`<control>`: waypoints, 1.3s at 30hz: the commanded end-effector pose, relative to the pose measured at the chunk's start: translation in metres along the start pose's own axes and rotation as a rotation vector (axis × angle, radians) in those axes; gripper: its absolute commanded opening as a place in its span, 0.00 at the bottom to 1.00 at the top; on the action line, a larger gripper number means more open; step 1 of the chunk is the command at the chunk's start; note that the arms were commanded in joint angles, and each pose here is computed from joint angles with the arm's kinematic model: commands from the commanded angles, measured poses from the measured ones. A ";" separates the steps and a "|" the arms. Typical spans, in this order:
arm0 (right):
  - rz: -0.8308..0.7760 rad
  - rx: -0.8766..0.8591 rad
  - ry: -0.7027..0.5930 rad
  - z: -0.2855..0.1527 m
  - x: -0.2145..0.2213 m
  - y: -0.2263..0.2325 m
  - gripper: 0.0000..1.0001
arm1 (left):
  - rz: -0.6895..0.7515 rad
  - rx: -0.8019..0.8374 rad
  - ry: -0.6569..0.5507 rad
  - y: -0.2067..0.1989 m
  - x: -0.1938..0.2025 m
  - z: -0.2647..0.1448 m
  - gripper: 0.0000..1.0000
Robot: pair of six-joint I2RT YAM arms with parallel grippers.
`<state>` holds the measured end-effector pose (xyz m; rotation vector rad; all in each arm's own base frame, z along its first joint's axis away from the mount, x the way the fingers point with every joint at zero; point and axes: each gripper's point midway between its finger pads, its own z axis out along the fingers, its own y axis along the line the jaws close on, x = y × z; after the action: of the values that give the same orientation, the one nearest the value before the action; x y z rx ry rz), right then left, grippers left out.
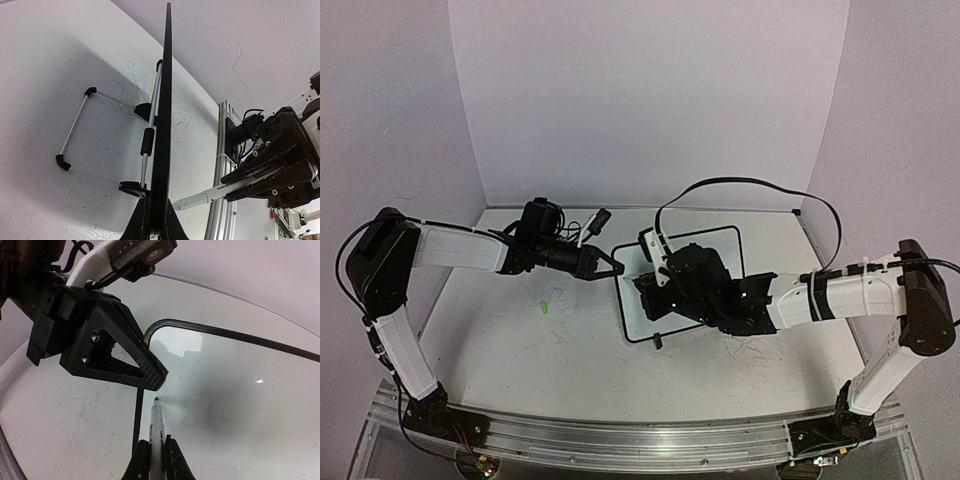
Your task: Write a sentence on the whiteboard
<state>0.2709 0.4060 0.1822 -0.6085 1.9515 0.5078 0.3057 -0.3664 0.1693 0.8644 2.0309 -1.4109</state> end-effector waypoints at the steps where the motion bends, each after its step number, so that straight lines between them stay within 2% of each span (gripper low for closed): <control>1: 0.025 0.012 -0.068 -0.001 -0.026 0.003 0.00 | 0.002 0.031 -0.012 -0.009 -0.010 -0.002 0.00; 39: 0.054 0.010 -0.012 -0.001 -0.002 0.000 0.00 | 0.010 0.041 -0.014 -0.014 -0.011 -0.003 0.00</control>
<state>0.2721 0.4048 0.1815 -0.5670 1.9660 0.5197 0.3053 -0.3666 0.1694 0.8655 2.0306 -1.4117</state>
